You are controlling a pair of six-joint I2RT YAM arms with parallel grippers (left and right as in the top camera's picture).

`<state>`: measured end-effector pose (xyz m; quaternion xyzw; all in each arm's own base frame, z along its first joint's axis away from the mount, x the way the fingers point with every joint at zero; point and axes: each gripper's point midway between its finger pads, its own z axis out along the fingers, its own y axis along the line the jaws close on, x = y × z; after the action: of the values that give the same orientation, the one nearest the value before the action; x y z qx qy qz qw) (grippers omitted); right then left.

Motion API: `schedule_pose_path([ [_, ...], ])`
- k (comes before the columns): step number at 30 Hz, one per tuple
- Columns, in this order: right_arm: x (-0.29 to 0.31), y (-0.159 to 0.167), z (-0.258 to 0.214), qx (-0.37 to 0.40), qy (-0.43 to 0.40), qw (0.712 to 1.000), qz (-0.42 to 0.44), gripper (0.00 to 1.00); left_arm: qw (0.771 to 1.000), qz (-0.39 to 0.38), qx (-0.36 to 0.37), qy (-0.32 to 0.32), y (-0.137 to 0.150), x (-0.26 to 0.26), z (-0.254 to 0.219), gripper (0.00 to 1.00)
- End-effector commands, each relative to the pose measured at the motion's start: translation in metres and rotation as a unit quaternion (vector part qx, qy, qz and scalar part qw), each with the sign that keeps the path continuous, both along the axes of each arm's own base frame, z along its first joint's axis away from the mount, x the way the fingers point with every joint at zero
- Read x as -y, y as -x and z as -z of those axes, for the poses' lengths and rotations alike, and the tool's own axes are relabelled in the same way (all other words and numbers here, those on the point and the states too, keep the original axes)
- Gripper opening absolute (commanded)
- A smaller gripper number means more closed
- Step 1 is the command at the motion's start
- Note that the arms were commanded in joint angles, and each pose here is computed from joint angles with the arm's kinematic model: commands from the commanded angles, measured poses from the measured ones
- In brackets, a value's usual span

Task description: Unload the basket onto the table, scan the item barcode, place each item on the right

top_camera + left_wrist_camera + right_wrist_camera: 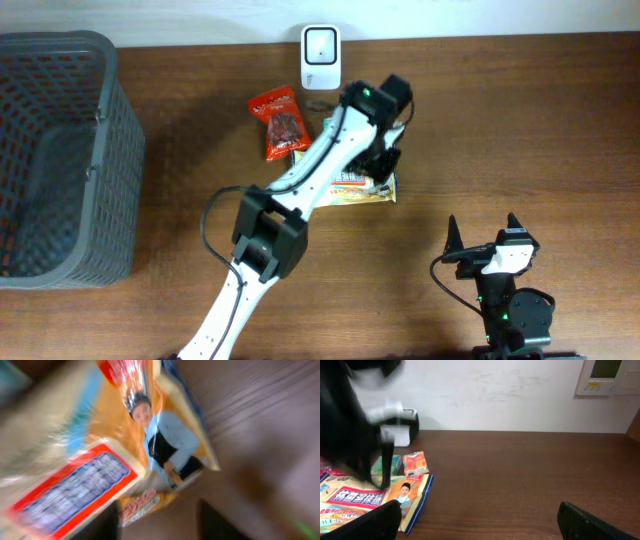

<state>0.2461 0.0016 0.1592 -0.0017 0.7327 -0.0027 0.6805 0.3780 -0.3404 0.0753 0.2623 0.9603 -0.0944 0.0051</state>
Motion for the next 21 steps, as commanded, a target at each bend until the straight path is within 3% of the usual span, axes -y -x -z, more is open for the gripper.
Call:
schedule_pose_path([
  [1,0.003,0.0,0.004,-0.003,0.004,1.0,0.008,0.98,0.994,-0.018,0.084,0.07,-0.025,-0.008,-0.093,0.99],
  [4,0.003,0.0,0.004,-0.003,0.004,1.0,0.008,0.98,0.99,-0.035,0.111,0.08,-0.029,-0.03,-0.129,0.99],
  [8,0.003,0.0,0.004,-0.003,0.004,1.0,0.008,0.98,0.989,-0.063,0.135,0.02,-0.043,-0.064,-0.127,0.99],
  [11,0.003,0.0,0.004,-0.003,0.004,1.0,0.008,0.98,0.975,-0.169,0.145,-0.007,-0.062,-0.095,-0.127,0.99],
  [21,0.003,0.0,0.004,-0.003,0.004,1.0,0.008,0.98,0.945,-0.289,0.149,-0.032,-0.103,-0.191,-0.127,0.99],
])
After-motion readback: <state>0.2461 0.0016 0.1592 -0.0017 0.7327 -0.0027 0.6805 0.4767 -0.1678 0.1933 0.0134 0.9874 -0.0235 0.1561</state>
